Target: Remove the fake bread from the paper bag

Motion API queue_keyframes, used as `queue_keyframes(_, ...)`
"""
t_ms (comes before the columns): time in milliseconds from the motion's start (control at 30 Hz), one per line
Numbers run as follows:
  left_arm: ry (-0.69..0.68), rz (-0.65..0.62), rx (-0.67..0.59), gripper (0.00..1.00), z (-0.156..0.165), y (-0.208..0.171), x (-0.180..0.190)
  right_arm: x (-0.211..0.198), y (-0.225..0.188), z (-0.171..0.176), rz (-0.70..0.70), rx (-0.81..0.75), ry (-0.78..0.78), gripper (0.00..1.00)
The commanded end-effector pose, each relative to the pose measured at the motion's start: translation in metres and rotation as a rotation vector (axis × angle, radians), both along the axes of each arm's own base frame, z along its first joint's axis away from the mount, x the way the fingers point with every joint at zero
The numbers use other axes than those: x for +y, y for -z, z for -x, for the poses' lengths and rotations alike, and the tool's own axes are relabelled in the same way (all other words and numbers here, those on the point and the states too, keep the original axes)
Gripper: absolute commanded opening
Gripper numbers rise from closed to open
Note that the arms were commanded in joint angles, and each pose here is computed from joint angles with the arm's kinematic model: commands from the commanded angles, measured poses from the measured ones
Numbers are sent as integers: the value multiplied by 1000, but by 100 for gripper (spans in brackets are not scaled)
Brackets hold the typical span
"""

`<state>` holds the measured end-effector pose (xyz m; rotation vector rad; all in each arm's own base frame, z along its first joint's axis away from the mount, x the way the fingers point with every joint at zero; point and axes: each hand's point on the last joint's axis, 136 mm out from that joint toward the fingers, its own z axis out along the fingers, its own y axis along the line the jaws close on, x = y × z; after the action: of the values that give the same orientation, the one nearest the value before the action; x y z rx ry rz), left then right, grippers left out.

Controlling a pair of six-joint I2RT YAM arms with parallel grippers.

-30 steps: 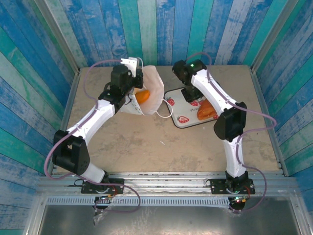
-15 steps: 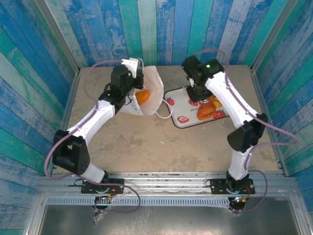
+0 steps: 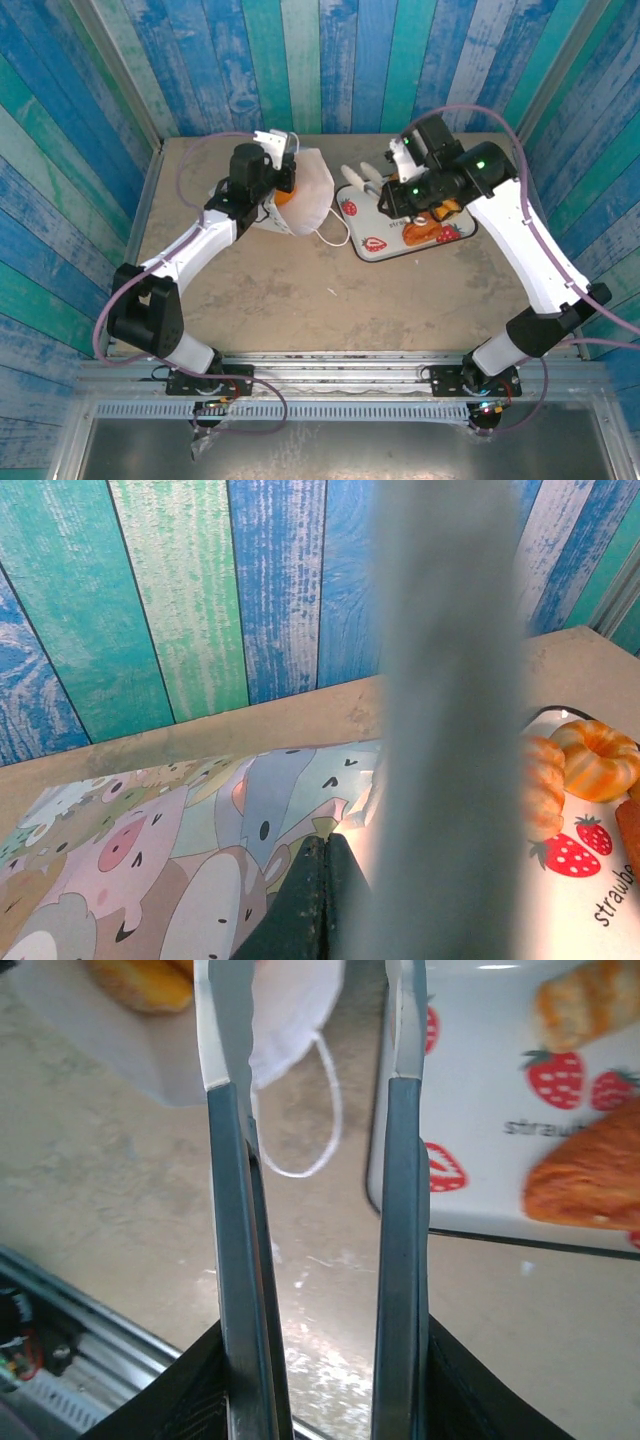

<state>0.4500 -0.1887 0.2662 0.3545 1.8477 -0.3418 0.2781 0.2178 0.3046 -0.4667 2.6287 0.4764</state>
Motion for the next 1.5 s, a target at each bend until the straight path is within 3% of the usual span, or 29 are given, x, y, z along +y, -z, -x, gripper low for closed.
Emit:
queue_keyframes(0,17,25,-82,0,13,-33,3,30,8,5,-92,45,-50,43)
queue_keyframes(233,59,18,-119,0,21,-43,-1,72,34,-1,-283,141,-75,42)
queue_keyframes(767,192,30,-235,0,53,-69,-11,111,65,-25,-391,184,-7,43)
queue_keyframes(1133,184,31,-216,0,53,-61,-10,110,78,-26,-326,180,21,43)
queue_keyframes(1467,176,62,-197,0,50,-54,-11,94,108,-23,-176,190,90,43)
